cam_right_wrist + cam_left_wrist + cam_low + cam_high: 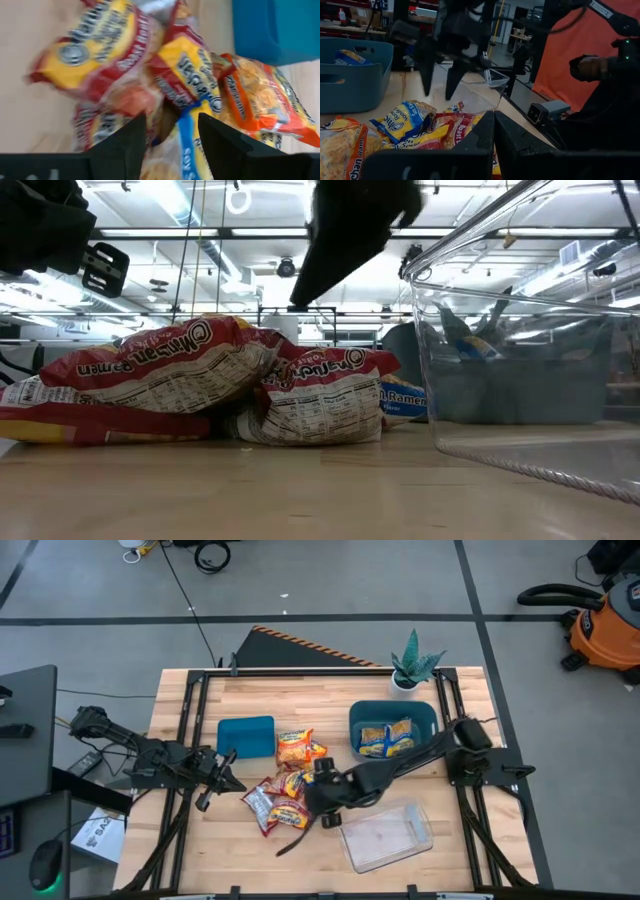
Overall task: Sort Maruchan noodles
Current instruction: Put the blue noodle pack into the green bin
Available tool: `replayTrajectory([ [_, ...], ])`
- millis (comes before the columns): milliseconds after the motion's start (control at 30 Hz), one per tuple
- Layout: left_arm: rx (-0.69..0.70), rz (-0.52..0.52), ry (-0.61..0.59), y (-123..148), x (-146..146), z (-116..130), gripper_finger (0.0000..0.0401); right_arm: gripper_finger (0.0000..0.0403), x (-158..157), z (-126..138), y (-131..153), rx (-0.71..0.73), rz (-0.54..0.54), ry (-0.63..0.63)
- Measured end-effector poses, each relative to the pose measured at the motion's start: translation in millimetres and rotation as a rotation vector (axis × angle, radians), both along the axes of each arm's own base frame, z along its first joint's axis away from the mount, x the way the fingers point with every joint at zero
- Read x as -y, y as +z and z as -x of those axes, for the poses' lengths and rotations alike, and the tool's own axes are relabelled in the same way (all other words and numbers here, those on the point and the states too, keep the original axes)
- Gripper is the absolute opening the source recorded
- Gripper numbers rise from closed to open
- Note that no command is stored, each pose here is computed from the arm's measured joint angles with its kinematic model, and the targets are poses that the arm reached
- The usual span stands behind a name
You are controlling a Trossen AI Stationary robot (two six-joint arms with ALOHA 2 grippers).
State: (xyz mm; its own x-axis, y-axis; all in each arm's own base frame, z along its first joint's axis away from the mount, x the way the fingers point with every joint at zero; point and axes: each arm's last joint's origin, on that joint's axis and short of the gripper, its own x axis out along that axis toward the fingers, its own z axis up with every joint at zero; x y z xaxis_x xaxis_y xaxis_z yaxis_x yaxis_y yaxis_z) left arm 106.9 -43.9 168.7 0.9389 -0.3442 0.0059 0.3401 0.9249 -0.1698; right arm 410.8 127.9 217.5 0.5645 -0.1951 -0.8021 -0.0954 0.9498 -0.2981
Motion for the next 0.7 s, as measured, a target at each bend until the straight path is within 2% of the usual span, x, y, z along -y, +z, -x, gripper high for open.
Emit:
replayTrajectory([
  [133,0.0,0.0,0.0,0,0,0,0.0014,0.0194,3,-10,-18,-0.048,0.044,-0.03],
  [433,0.0,0.0,0.0,0,0,0,0.0014,0.0184,17,-10,-39,-0.16,0.093,-0.076],
  [567,-0.002,-0.001,0.0,0,0,0,0.0014,0.0149,18,-8,-41,-0.196,0.108,-0.07],
  [700,-0.001,-0.001,0.0,0,0,0,0.0014,0.009,20,-7,-40,-0.194,0.135,-0.065],
])
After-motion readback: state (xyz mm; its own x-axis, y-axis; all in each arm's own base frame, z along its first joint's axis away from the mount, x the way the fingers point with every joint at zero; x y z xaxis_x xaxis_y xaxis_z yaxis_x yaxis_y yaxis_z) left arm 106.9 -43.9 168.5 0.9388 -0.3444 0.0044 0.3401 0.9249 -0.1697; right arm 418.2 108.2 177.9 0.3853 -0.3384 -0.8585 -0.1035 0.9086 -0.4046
